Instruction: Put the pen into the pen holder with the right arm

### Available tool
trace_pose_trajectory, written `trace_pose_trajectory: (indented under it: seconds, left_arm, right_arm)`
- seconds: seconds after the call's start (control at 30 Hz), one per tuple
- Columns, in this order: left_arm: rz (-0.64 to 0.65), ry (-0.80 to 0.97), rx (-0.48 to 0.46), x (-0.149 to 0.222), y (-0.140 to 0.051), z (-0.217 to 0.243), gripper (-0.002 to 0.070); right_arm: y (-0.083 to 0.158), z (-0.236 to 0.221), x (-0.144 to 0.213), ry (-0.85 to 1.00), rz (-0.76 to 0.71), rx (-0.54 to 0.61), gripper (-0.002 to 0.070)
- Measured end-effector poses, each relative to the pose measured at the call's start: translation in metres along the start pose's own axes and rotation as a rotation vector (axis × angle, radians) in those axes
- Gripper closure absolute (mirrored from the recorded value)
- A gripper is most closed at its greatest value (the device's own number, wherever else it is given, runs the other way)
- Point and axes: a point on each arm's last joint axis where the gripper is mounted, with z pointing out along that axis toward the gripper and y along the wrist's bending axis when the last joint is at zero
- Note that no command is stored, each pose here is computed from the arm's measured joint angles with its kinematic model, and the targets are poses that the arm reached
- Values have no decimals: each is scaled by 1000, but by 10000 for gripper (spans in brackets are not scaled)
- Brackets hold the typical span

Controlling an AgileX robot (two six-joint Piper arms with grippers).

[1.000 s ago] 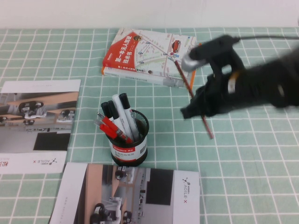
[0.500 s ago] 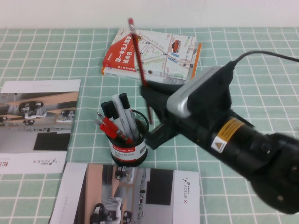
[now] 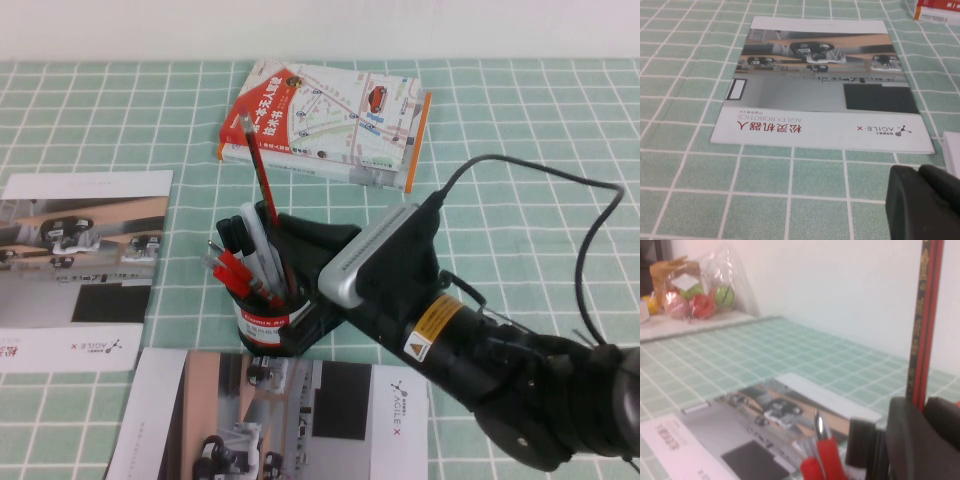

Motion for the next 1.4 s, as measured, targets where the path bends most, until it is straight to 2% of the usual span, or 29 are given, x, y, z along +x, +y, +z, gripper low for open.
trace_pose_trajectory:
  seconds: [0.23,0.33,0.43,0.6,0.73,0.8,0.9,1.1,1.2,1.4]
  left_arm:
    - [0,0,0,0,0,0,679]
    - [0,0,0,0,0,0,679]
    - [0,0,0,0,0,0,679]
    - [0,0,0,0,0,0,679]
    - [0,0,0,0,0,0,679]
    - [0,0,0,0,0,0,679]
    - [0,0,0,0,0,0,679]
    - [0,0,0,0,0,0,679]
    - [0,0,0,0,0,0,679]
    - [0,0,0,0,0,0,679]
  right_arm:
    - [0,9,14,26,2,-1,663]
    - [0,11,20,42,11,2,639]
    - [-1,12,21,42,22,15,563]
    - [-3,12,21,49,55,31,371]
    - [-3,11,22,94,60,39,338]
    - [-4,9,17,114,63,41,347]
    - [-4,4,4,155,66,44,409]
    - [-5,-23,-34,352,67,50,644]
    - [-5,-43,-56,428,67,54,679]
    - [-4,-91,-81,524,68,58,692]
